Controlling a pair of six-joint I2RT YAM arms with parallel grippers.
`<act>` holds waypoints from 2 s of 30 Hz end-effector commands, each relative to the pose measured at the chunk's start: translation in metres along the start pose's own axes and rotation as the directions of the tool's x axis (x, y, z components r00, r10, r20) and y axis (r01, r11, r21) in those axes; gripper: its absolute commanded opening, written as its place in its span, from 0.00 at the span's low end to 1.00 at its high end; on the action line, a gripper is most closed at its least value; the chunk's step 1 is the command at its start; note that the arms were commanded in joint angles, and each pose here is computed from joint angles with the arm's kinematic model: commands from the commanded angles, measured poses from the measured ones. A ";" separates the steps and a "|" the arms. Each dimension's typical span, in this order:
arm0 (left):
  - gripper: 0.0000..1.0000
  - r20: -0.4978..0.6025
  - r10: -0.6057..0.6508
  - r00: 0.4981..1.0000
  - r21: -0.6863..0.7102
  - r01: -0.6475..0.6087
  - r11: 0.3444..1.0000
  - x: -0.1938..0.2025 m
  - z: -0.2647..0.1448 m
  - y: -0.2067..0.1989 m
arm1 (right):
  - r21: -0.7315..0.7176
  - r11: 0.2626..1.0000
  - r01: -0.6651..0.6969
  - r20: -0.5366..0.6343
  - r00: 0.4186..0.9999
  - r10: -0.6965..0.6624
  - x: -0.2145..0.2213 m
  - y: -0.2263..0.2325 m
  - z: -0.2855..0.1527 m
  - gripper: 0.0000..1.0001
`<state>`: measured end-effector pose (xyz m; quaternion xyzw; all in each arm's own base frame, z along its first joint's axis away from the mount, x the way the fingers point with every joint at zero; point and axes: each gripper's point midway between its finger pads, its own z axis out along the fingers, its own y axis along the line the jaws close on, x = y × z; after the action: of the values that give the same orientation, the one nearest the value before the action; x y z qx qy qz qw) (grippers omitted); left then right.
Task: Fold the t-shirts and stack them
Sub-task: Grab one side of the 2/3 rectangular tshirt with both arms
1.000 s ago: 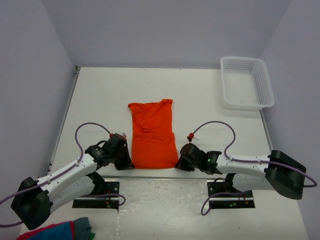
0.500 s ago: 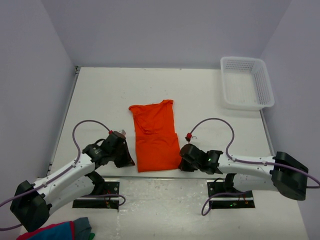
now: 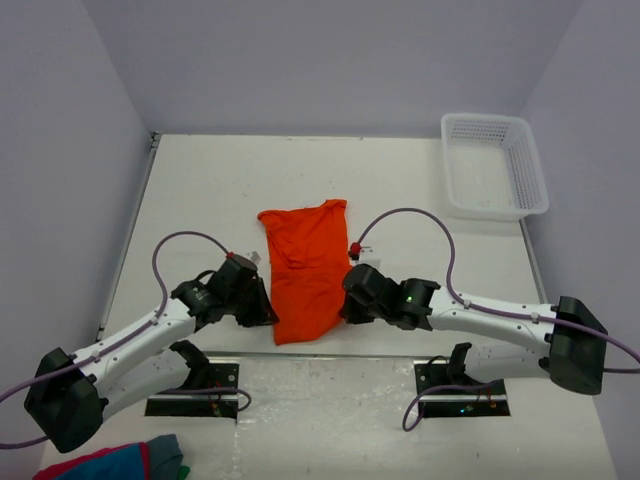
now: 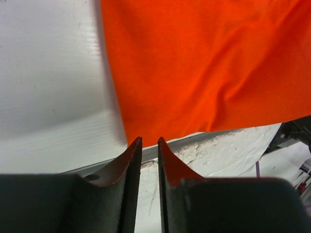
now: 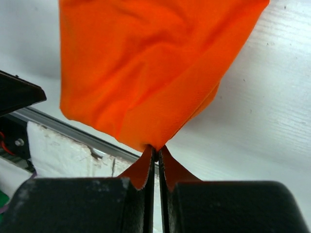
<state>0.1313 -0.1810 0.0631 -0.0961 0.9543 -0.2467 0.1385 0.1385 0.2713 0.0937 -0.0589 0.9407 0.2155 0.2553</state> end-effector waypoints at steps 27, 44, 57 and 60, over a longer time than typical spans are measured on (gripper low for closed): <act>0.28 -0.158 0.051 0.986 0.001 -0.051 0.999 0.055 0.036 -0.005 | 0.020 1.000 -0.016 -0.049 0.999 0.017 0.029 -0.023 0.010 0.00; 0.40 -0.116 0.030 0.993 -0.074 -0.039 0.996 0.049 0.031 0.009 | -0.012 1.000 -0.026 -0.046 0.999 0.025 0.031 -0.020 0.009 0.00; 0.36 -0.072 0.010 0.997 -0.118 -0.019 0.993 0.044 0.036 0.020 | -0.028 0.999 -0.035 -0.058 0.998 0.034 0.037 -0.022 0.010 0.00; 0.29 -0.064 0.008 0.998 -0.120 -0.016 0.993 0.043 0.036 0.021 | -0.027 0.999 -0.037 -0.060 0.998 0.035 0.037 -0.022 0.011 0.00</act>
<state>0.0948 -0.1941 0.0142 -0.0753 0.9731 -0.1994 0.0872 0.1161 0.2503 0.0532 -0.0597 0.9505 0.2128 0.2183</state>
